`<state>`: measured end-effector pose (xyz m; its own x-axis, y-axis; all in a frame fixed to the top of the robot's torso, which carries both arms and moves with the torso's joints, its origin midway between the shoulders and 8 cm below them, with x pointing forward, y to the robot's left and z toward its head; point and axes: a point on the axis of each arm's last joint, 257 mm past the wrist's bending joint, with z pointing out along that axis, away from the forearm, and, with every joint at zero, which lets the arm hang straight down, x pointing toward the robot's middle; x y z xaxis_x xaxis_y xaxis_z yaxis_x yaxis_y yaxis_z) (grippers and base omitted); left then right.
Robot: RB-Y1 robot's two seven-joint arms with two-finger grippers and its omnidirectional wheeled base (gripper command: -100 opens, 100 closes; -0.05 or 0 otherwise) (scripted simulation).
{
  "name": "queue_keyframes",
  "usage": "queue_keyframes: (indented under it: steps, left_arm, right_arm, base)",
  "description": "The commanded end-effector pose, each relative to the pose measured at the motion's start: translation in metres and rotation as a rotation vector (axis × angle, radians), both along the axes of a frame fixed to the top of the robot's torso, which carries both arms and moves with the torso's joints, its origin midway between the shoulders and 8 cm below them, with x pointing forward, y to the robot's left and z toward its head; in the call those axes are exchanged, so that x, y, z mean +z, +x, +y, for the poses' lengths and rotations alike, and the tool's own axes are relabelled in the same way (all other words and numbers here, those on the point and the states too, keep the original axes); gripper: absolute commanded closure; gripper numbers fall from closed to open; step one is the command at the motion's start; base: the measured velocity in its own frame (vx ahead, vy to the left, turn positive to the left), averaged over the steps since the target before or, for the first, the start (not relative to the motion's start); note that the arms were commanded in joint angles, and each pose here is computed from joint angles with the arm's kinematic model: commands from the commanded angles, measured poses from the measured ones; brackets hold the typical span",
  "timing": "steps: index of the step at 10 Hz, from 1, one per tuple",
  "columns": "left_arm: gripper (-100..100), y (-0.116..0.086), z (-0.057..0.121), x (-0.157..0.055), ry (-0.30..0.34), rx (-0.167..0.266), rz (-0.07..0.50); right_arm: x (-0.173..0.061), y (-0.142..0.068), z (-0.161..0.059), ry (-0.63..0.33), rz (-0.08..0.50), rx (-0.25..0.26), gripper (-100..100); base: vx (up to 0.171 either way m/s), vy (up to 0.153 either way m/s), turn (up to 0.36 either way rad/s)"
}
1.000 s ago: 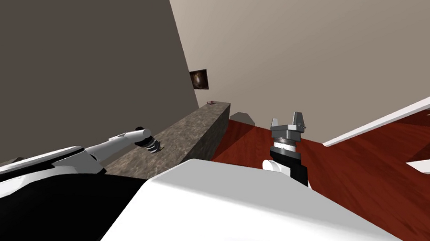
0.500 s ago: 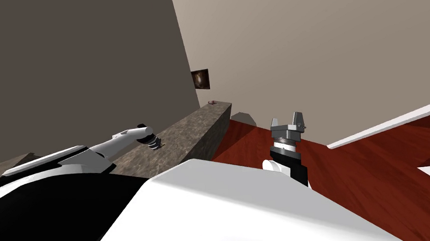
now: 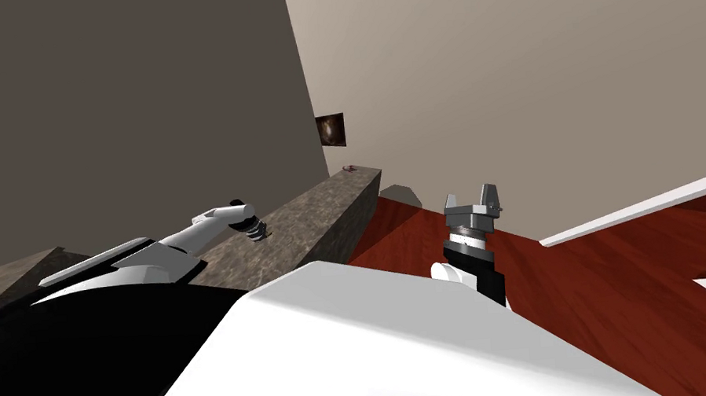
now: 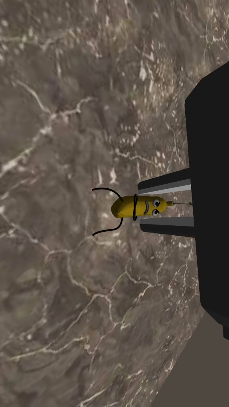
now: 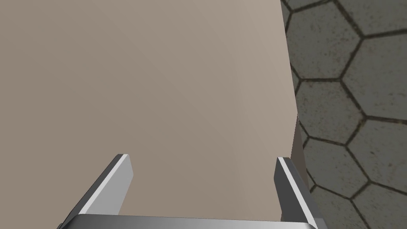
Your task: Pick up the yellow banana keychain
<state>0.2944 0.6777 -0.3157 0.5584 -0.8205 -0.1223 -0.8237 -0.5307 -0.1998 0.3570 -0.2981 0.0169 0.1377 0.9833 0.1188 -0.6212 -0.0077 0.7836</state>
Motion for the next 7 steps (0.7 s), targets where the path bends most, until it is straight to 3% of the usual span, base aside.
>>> queue_keyframes:
  steps: [1,3,7]
  left_arm:
    - [100,0.011,-0.010,-0.002,-0.031,-0.004,-0.001]
    - [100,0.034,-0.020,0.003,-0.042,-0.011,-0.041]
    - [100,0.024,0.002,0.009,0.044,-0.020,-0.002]
  right_arm:
    - [0.000,0.000,0.000,0.000,0.000,0.000,0]
    - [0.000,0.000,0.000,0.000,0.000,0.000,0]
    - [0.000,0.000,0.000,0.000,0.000,0.000,0]
  base:
    - [-0.007,0.012,0.303]
    - [-0.013,0.001,0.067]
    - [0.001,0.000,-0.009]
